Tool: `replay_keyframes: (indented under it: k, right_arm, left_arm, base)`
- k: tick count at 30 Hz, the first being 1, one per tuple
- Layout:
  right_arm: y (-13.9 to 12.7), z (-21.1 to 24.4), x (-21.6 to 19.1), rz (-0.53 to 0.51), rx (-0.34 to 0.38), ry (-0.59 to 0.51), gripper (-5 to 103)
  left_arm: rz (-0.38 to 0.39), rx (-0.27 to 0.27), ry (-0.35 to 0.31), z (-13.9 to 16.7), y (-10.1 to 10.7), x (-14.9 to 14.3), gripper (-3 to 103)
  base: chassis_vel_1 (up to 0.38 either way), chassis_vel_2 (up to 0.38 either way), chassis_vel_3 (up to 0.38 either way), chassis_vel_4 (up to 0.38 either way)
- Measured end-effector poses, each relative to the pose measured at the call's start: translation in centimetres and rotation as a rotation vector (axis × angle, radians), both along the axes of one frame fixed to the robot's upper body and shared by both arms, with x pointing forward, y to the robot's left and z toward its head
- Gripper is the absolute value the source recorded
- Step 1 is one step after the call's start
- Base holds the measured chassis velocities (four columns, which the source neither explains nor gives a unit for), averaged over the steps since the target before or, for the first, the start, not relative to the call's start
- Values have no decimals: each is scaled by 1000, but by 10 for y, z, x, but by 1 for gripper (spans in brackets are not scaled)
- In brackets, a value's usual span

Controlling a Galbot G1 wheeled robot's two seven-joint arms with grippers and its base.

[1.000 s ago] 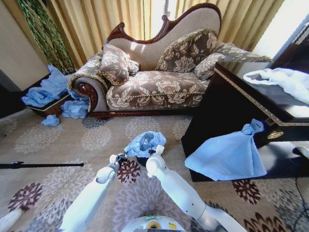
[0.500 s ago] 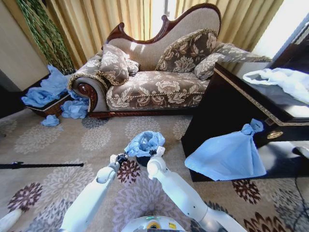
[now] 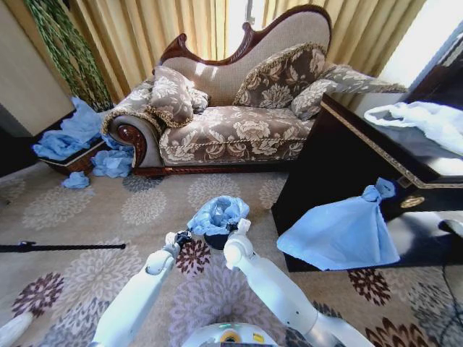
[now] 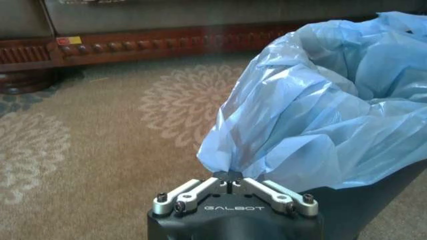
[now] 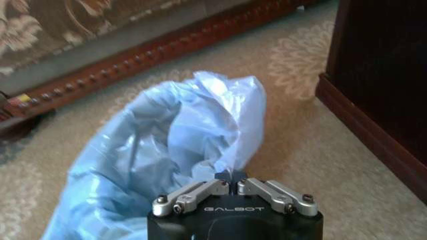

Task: Place a garbage bag over the trash bin.

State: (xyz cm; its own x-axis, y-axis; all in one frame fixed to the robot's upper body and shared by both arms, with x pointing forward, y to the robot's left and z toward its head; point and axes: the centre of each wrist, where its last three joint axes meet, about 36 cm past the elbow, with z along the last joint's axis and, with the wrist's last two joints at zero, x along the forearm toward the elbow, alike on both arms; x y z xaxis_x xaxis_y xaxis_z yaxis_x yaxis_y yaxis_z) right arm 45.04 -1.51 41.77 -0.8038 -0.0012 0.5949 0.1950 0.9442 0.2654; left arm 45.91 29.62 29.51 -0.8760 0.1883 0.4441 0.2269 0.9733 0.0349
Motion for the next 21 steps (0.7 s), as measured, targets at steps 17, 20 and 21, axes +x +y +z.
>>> replay_keyframes:
  k: [17,20,21]
  right_arm:
    - [3,-57,-5,32,-51,33,0]
    - [2,-71,-1,43,-65,27,0]
    - [1,-74,-1,45,-69,25,0]
  left_arm:
    - [-2,2,5,-2,1,0,0]
    - [-2,1,6,-4,1,-2,0]
    - [-2,2,7,-4,0,-2,0]
  base:
    - [0,0,0,0]
    - [0,0,0,0]
    - [0,0,0,0]
